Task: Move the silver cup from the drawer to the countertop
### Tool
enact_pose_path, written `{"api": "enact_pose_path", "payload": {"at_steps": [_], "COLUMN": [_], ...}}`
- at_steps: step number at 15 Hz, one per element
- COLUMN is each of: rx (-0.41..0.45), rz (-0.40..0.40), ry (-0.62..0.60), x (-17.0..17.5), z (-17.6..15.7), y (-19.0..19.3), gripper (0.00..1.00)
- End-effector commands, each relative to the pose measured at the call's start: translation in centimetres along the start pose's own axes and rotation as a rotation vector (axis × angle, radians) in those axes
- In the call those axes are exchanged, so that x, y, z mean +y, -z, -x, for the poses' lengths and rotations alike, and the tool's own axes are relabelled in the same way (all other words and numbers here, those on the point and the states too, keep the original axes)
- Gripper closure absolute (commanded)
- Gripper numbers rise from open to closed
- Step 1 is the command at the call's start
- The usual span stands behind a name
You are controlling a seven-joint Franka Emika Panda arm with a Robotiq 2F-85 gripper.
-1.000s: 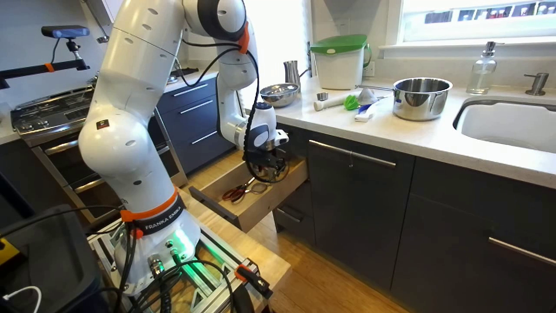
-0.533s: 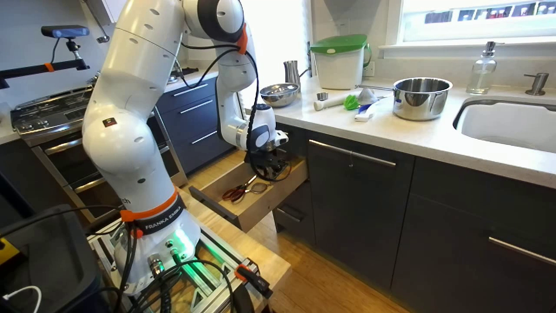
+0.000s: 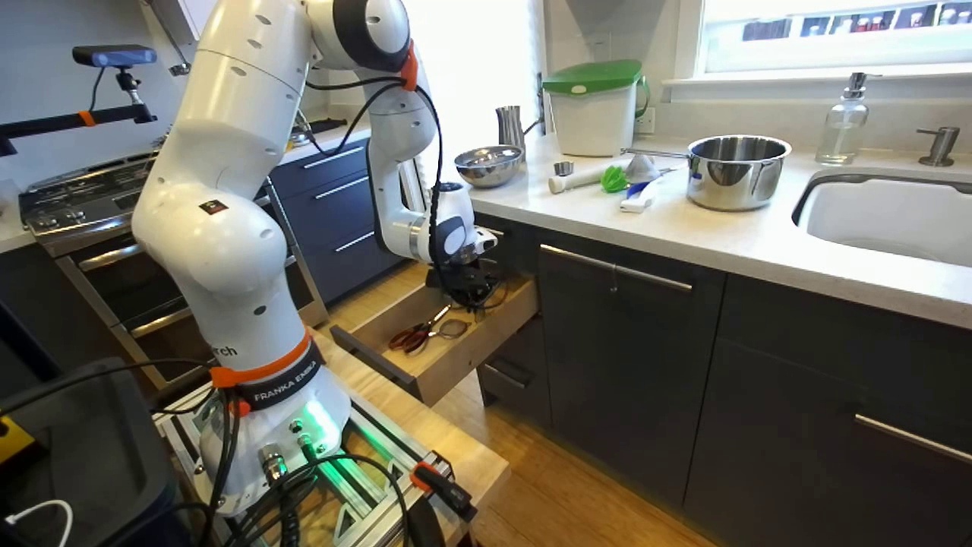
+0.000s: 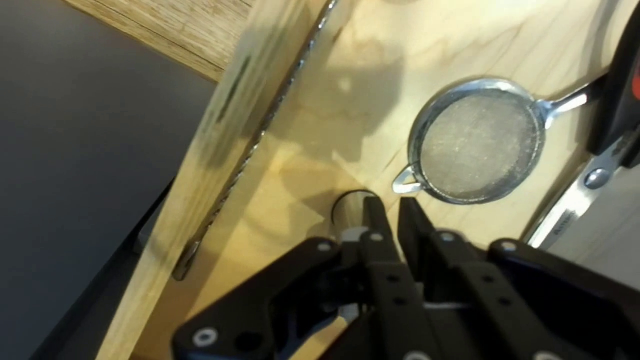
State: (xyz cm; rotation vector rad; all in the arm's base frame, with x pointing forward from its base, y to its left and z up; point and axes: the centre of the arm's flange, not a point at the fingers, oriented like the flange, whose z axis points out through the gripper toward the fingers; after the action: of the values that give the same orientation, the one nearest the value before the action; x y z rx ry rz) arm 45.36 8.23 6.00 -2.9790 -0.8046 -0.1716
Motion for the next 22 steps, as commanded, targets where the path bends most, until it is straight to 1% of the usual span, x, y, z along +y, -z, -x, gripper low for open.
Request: {"api": "enact_pose_path", "payload": {"at_steps": [1, 3, 8, 12, 13, 14, 15, 16, 17, 18, 22], "rx": [-0.071, -0.082, 0.015, 0.037, 0.039, 0.044, 0.05, 0.053, 0.056, 0.062, 0.097], "rz": [0.033, 0.07, 0.123, 0.127, 0.13, 0.132, 0.132, 0.131, 0.13, 0.129, 0.114], "ry": [0.021, 0.023, 0.039, 0.025, 0.022, 0.017, 0.011, 0.007, 0.003, 0.0, -0.004], "x": [-1.6, -2.2, -1.9, -1.5, -1.4, -1.3, -1.2, -1.1, -1.1, -1.2, -1.2], "z": [0.2, 0.5, -0.6, -0.7, -0.6, -0.5, -0.5, -0.5, -0.4, -0.3, -0.3], "y": [0.7, 1.2, 2.0, 1.7, 1.6, 1.5, 1.4, 1.2, 1.1, 1.0, 0.5], "gripper": [0.53, 0.37, 0.01, 0.0, 0.06, 0.2, 0.3, 0.31, 0.37, 0.47, 0.77]}}
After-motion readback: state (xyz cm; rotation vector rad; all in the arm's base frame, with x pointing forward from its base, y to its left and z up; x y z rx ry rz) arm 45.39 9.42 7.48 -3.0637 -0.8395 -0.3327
